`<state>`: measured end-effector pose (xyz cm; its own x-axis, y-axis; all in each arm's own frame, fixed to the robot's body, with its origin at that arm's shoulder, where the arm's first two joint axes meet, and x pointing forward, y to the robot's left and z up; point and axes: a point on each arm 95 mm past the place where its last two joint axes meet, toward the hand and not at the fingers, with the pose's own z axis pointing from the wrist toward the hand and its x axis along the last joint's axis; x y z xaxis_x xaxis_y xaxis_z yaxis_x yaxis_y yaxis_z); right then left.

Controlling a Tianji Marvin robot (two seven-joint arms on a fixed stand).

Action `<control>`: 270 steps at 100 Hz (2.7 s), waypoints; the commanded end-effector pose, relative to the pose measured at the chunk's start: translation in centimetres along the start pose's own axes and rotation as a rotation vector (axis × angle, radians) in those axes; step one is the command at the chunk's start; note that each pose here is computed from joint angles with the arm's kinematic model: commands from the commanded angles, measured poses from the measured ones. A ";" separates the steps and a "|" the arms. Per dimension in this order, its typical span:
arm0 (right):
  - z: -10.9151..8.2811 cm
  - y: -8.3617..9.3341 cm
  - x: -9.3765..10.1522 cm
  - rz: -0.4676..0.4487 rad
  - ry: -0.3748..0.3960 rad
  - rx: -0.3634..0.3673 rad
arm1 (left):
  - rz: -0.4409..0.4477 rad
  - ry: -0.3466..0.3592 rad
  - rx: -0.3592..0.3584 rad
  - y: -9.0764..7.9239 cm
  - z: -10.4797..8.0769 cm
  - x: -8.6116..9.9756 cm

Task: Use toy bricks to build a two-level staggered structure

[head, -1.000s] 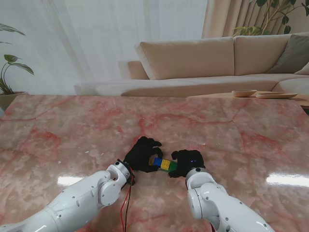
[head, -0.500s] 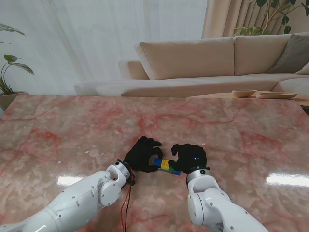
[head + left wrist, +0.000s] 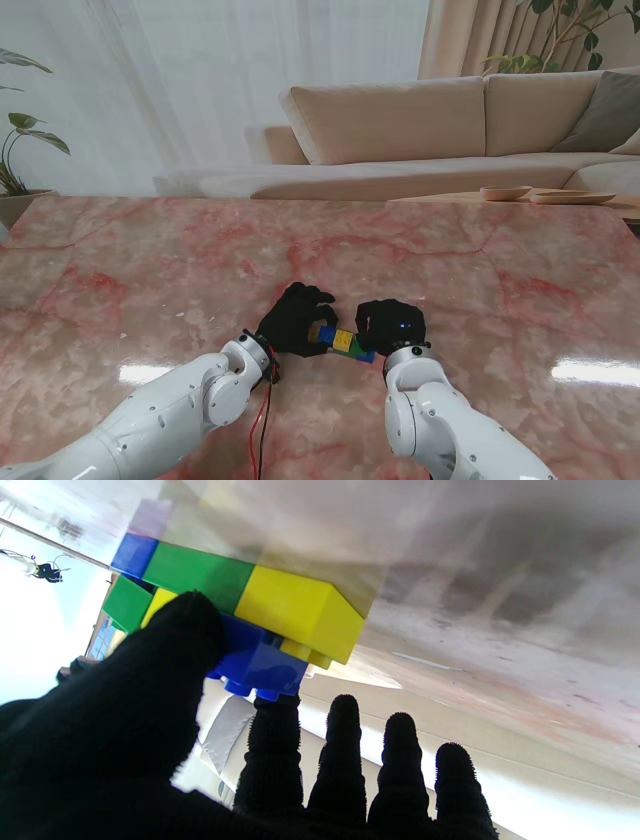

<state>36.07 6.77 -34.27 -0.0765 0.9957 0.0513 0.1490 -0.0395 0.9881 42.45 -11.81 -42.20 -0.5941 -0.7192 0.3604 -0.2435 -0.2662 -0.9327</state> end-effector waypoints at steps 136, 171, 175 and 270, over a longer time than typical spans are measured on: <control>0.8 -6.6 -1.4 -0.059 0.002 0.306 | 0.006 -0.046 -0.109 3.7 -3.2 -1.2; 0.7 -6.6 -1.3 -0.052 0.008 0.290 | -0.004 -0.042 -0.109 3.4 -3.4 -1.3; 0.8 -6.4 -1.3 -0.052 0.009 0.280 | -0.014 -0.041 -0.105 3.3 -3.4 -1.3; 1.5 -3.0 -0.4 -0.011 0.028 0.066 | -0.192 -0.156 0.069 -3.6 -6.1 -0.2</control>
<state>37.67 6.79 -36.27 -0.1181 0.9919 0.0460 0.1776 -0.0244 0.9838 39.03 -6.90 -38.73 -0.4202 -0.7378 0.5284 -0.2829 -0.4467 -0.8488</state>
